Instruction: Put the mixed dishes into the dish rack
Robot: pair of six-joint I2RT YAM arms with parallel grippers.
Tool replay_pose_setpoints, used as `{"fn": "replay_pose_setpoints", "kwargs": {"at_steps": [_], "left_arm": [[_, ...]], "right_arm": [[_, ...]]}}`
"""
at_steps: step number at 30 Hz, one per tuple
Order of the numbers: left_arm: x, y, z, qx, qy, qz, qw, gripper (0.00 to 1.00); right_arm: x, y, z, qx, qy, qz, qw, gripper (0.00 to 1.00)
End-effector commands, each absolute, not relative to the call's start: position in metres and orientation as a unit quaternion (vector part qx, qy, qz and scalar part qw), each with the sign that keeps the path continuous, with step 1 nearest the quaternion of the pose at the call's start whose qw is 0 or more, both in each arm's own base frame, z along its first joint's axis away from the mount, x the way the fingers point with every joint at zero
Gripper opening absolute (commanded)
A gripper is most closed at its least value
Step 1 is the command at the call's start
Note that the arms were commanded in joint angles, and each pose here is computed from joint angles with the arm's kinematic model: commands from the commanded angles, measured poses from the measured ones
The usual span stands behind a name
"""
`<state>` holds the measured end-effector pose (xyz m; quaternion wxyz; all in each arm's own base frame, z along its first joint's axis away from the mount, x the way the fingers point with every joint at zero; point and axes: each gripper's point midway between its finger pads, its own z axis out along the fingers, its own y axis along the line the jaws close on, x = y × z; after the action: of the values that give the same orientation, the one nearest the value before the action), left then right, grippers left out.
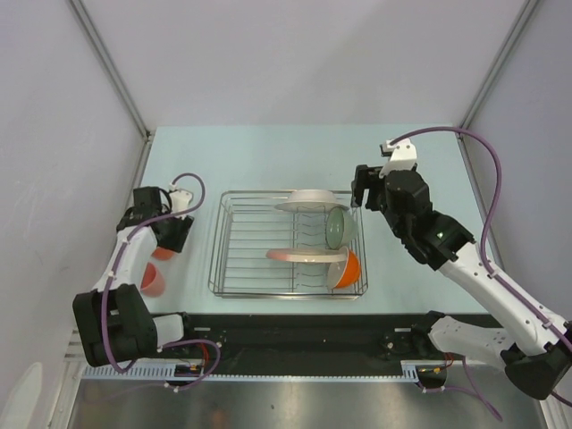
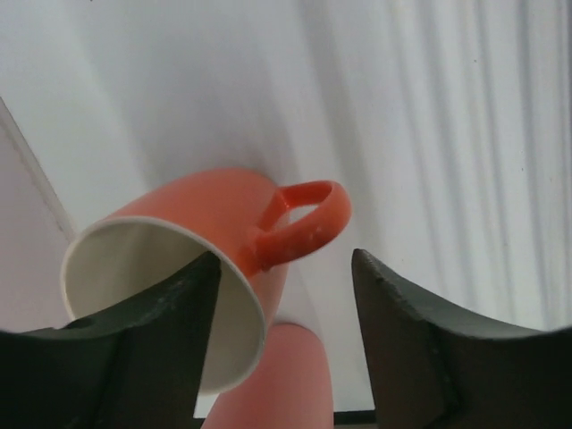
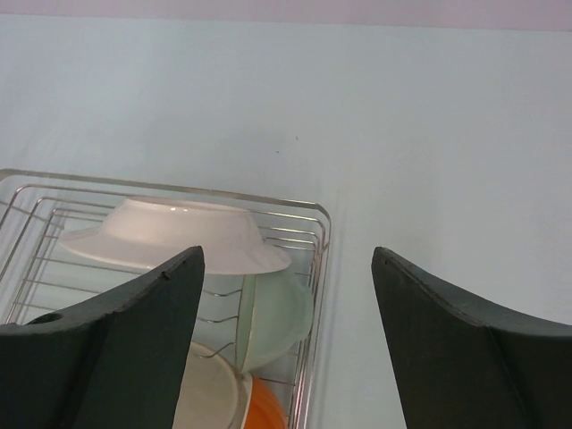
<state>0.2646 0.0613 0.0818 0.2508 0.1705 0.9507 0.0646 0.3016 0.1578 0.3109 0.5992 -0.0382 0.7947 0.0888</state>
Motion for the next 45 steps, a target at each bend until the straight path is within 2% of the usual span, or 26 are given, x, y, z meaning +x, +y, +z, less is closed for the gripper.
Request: {"fn": "replay_pose_setpoints", "kwargs": {"at_steps": [1,2,4,5,7,10,17,19,24,33,39,45], "left_arm": [[0.284,0.064,0.076,0.173,0.945,0.061,0.27,0.61],[0.288,0.064,0.076,0.173,0.945,0.058,0.27,0.53],[0.289,0.058,0.071,0.173,0.949,0.035,0.26,0.44],[0.294,0.057,0.077,0.174,0.948,0.032,0.264,0.29],[0.296,0.052,0.08,0.168,0.95,0.016,0.263,0.14],[0.304,0.048,0.092,0.164,0.946,0.004,0.278,0.0],[0.318,0.027,0.117,0.15,0.94,-0.053,0.302,0.0],[0.324,0.018,0.131,0.147,0.933,-0.075,0.32,0.0],[0.33,-0.003,0.159,0.159,0.92,-0.098,0.344,0.0],[0.341,-0.038,0.217,0.176,0.891,-0.153,0.39,0.0],[0.341,-0.048,0.203,0.18,0.892,-0.162,0.38,0.0],[0.34,-0.051,0.187,0.182,0.896,-0.162,0.372,0.0]], "right_arm": [[0.308,0.142,0.306,0.015,0.801,0.083,0.592,0.8],[0.31,0.144,0.302,0.014,0.804,0.084,0.588,0.8],[0.31,0.144,0.302,0.016,0.804,0.084,0.588,0.79],[0.311,0.144,0.3,0.014,0.806,0.084,0.585,0.79],[0.312,0.142,0.299,0.016,0.808,0.082,0.584,0.79],[0.314,0.143,0.291,0.015,0.816,0.085,0.571,0.79],[0.336,0.119,0.208,0.055,0.885,0.018,0.461,0.63],[0.335,0.118,0.186,0.055,0.901,0.002,0.431,0.62],[0.334,0.113,0.17,0.062,0.906,-0.004,0.418,0.61],[0.338,0.118,0.134,0.068,0.925,0.032,0.372,0.59],[0.338,0.126,0.122,0.076,0.93,0.074,0.351,0.57],[0.338,0.121,0.138,0.098,0.922,0.095,0.363,0.59]]}}
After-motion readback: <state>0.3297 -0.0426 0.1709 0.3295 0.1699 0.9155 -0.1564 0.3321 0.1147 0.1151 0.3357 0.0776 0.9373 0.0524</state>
